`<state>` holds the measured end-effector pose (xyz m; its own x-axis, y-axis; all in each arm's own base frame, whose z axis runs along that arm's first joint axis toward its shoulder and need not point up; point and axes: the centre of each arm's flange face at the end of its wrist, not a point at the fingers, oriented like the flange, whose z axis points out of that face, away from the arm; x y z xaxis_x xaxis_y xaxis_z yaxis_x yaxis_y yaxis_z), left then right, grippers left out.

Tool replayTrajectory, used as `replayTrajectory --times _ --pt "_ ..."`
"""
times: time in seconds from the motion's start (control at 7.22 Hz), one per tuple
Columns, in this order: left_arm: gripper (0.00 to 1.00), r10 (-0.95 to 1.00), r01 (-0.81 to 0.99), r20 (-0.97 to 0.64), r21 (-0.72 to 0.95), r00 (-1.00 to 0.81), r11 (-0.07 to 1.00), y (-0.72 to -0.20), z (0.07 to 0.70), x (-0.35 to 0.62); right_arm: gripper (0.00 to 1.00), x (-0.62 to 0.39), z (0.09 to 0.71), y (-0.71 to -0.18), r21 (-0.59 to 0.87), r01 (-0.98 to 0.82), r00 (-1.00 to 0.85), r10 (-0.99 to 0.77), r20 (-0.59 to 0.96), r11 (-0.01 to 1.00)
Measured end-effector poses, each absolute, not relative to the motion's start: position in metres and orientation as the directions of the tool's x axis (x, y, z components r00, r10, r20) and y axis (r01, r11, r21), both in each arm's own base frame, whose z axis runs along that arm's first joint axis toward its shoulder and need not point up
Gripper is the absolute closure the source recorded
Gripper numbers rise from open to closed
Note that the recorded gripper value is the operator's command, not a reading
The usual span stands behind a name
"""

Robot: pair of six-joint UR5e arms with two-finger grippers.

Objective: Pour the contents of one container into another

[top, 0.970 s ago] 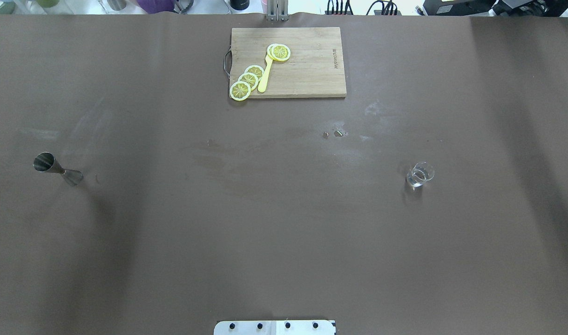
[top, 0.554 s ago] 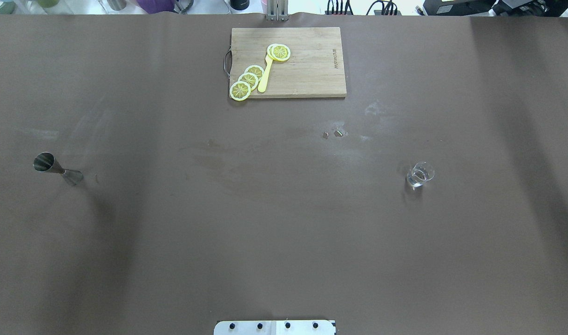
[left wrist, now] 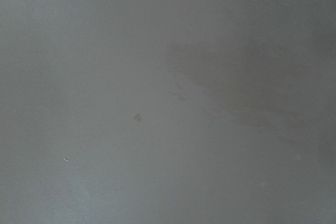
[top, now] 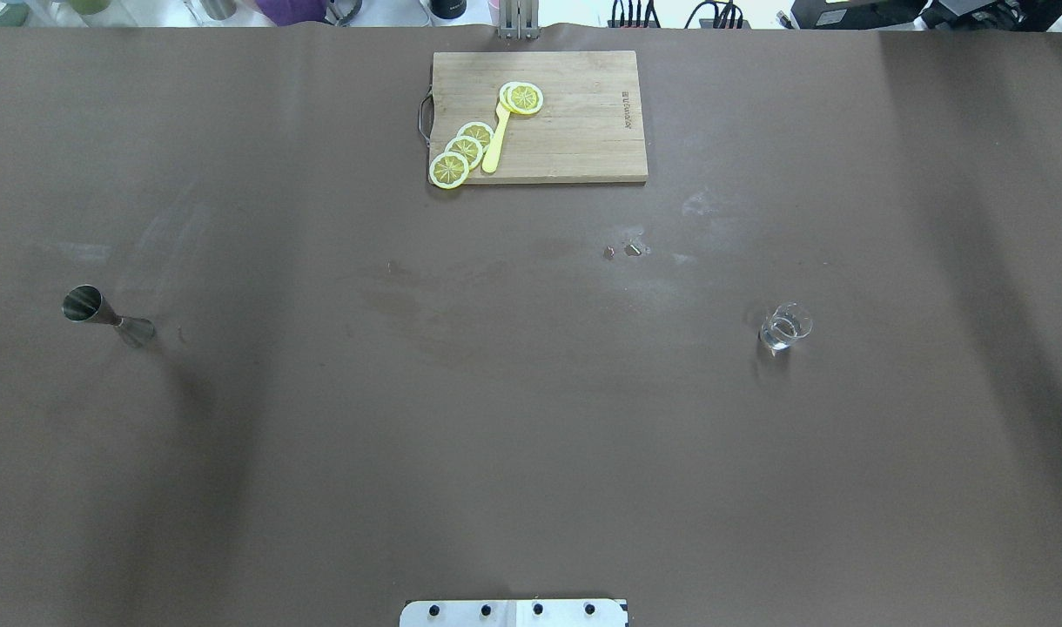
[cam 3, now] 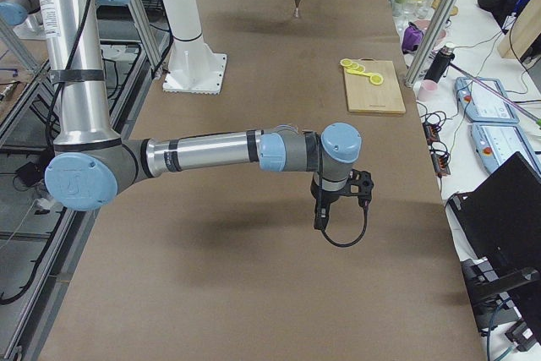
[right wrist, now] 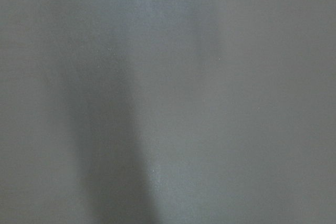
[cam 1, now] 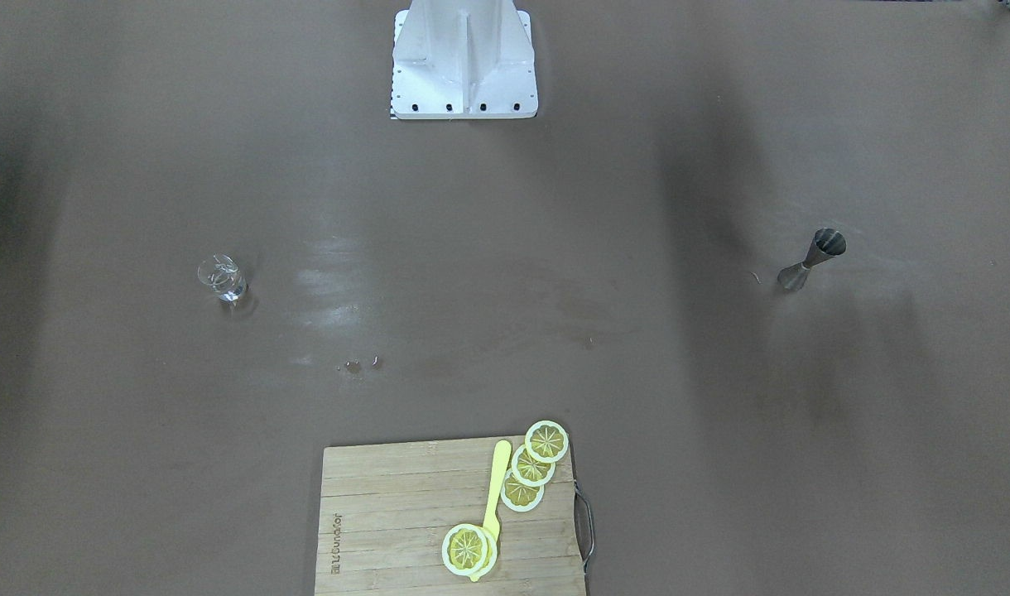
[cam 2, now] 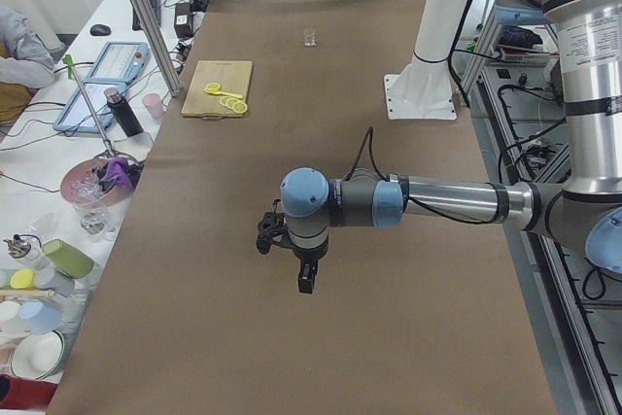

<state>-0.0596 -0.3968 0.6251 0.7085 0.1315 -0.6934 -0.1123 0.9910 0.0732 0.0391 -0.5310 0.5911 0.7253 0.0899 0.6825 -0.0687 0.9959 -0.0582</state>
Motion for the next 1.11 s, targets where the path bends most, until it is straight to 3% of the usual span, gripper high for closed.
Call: replayTrajectory --times 0.28,0.55,1.11 --pt "0.01 0.131 -0.113 -0.694 0.072 0.708 0.991 -0.397 0.626 -0.059 0.00 0.021 0.570 -0.558 0.006 -0.037 0.707 0.022 0.707 0.999" --pt "0.01 0.129 -0.115 -0.694 0.067 0.708 0.991 -0.397 0.628 -0.059 0.00 -0.012 0.542 -0.591 0.161 0.011 0.657 -0.129 0.743 0.987" --pt "0.01 0.126 -0.117 -0.694 0.061 0.709 0.991 -0.397 0.631 -0.058 0.00 -0.090 0.514 -0.611 0.474 0.105 0.539 -0.450 0.712 0.874"
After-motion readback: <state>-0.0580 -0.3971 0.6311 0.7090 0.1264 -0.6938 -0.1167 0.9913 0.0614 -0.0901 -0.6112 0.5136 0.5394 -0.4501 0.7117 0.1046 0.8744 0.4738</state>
